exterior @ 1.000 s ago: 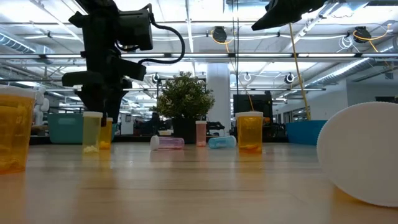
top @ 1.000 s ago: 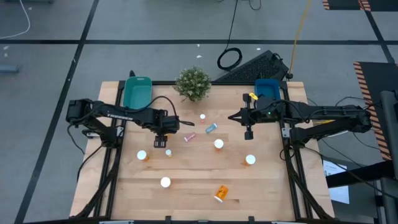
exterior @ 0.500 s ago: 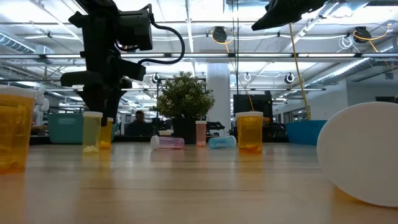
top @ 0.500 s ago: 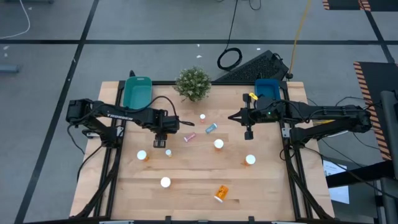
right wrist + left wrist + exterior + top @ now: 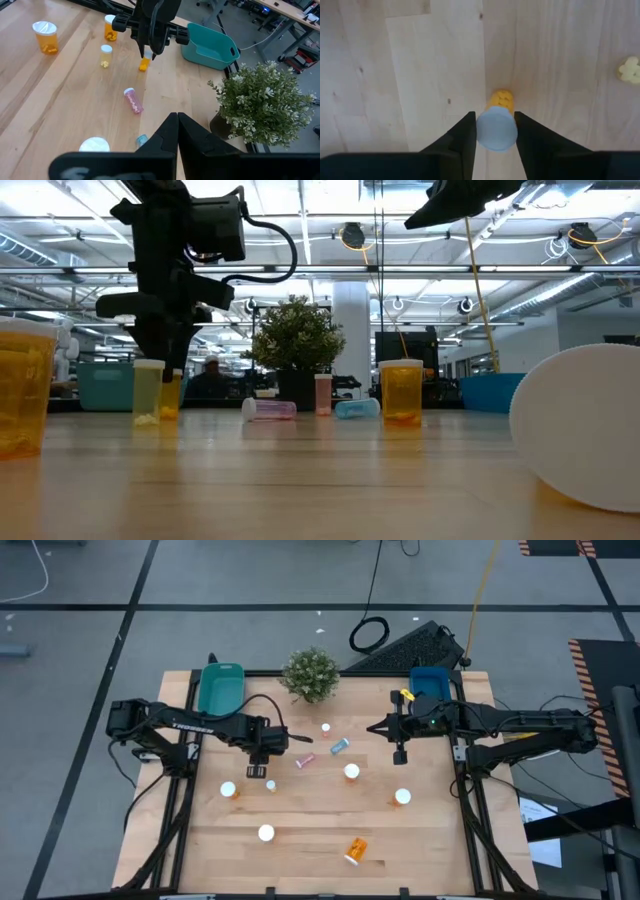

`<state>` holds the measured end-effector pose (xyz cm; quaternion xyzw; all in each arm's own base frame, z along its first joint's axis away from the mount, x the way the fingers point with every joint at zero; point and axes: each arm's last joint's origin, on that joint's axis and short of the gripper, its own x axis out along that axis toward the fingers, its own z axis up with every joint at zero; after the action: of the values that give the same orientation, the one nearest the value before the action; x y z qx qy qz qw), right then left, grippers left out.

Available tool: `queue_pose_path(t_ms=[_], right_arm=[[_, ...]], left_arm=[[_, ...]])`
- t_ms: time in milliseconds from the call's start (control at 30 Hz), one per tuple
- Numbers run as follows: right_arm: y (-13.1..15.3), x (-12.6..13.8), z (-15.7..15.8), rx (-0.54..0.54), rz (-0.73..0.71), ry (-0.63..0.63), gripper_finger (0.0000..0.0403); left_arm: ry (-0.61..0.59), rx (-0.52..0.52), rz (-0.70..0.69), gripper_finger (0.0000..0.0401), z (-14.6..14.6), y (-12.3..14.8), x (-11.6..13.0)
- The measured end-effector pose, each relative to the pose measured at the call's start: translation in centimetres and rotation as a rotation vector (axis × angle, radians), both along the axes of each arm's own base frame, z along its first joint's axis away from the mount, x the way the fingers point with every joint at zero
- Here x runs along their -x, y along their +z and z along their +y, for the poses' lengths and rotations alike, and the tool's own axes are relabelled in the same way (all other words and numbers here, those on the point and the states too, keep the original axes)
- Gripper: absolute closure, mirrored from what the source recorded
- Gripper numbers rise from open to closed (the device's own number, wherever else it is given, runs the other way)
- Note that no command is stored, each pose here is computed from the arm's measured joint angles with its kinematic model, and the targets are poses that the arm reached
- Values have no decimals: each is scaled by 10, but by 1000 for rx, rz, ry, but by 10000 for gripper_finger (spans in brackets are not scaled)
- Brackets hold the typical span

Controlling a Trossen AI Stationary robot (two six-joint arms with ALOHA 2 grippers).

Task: Pick and place medicine bottles into bin by pill shape (circle, oval)
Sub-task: Put the small orange pill bottle into the green bin

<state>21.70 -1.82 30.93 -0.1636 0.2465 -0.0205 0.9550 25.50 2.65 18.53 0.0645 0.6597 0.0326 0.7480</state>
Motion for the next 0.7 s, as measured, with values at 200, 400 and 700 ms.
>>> queue_pose_path(t_ms=[200,400,700], right_arm=[[0,0,0,7,1,4,403],[0,0,0,7,1,4,403],[0,0,0,14,2,7,403]], left_arm=[[3,1,1,278,0,0,0],[3,3,22,279,0,0,2],[18,8,58,280,0,21,-1]])
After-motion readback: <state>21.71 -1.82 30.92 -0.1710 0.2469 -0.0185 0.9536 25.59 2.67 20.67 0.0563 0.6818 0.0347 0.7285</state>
